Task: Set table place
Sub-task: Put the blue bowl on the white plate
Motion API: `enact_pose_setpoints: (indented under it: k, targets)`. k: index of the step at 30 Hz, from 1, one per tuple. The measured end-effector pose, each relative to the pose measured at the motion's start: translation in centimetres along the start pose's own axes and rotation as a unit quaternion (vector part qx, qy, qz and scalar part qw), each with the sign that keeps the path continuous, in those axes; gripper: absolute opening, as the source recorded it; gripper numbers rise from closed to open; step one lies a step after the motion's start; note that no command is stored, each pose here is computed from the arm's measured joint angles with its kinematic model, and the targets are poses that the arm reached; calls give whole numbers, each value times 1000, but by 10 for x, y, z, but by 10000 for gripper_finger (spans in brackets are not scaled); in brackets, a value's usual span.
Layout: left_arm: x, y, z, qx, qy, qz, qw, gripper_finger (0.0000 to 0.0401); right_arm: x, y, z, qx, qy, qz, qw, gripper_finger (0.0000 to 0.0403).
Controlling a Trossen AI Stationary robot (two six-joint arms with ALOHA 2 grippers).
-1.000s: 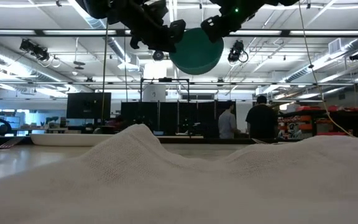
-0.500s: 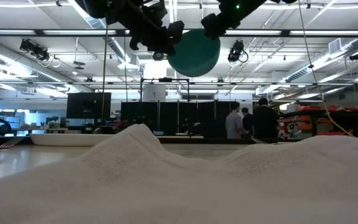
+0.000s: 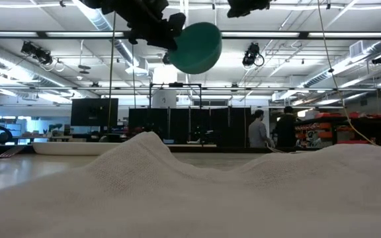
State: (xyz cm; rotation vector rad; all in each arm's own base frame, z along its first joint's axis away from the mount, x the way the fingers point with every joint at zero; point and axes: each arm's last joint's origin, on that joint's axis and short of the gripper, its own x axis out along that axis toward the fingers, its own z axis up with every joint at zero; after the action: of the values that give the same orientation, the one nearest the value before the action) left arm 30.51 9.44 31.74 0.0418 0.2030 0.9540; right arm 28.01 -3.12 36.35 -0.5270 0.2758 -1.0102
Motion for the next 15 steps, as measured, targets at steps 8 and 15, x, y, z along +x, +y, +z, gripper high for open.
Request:
enact_pose_setpoints:
  k: [8,15]
  targets:
    - [-15,27,4,-2,47,16,999,13,-23,-17,9,19,-27,25,999,215]
    - [-30,78,-4,-33,149,73,986,13,-42,-16,14,34,-45,63,996,215]
